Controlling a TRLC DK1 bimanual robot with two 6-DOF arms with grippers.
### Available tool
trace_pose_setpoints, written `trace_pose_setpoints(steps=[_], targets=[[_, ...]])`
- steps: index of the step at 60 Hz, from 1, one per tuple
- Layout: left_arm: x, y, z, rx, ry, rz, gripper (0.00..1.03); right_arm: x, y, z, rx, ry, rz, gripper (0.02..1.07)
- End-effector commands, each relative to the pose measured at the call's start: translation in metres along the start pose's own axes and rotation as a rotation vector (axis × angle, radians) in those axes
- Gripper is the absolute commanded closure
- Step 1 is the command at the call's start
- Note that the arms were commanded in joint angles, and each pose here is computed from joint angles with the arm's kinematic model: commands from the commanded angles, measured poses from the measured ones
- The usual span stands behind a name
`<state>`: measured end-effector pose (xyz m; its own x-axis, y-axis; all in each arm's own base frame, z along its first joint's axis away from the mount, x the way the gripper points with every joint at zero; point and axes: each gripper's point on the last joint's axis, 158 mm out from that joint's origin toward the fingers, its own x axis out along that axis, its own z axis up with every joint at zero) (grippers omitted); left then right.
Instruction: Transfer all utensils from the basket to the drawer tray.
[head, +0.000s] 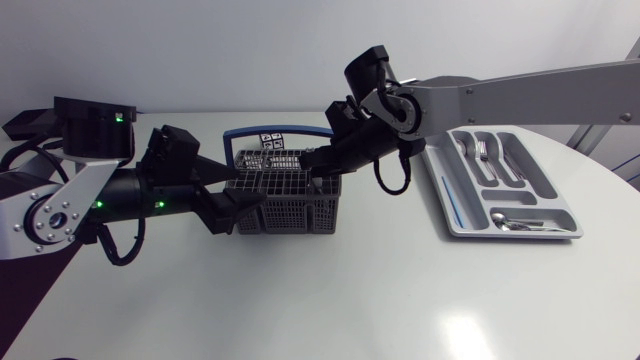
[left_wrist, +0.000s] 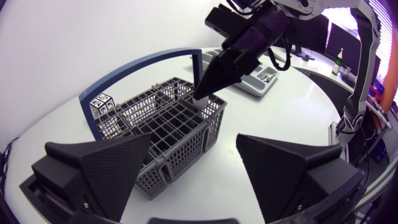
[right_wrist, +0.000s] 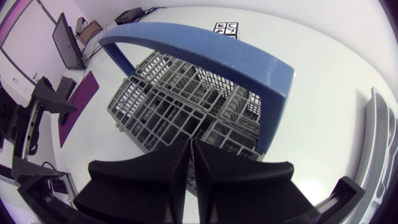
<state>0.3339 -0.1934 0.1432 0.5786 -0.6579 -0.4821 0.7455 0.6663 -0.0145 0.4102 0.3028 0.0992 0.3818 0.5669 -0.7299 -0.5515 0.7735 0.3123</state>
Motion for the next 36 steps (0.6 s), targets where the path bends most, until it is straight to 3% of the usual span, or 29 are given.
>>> trace_pose_setpoints(steps=[1, 36], targets=[[0.003, -0.005, -0.014, 0.015, 0.023, -0.019, 0.07, -0.011, 0.008, 0.004, 0.011, -0.026, 0.015, 0.97], [0.003, -0.011, -0.02, 0.025, 0.031, -0.031, 0.07, -0.064, 0.036, 0.034, -0.008, -0.131, 0.105, 0.97]])
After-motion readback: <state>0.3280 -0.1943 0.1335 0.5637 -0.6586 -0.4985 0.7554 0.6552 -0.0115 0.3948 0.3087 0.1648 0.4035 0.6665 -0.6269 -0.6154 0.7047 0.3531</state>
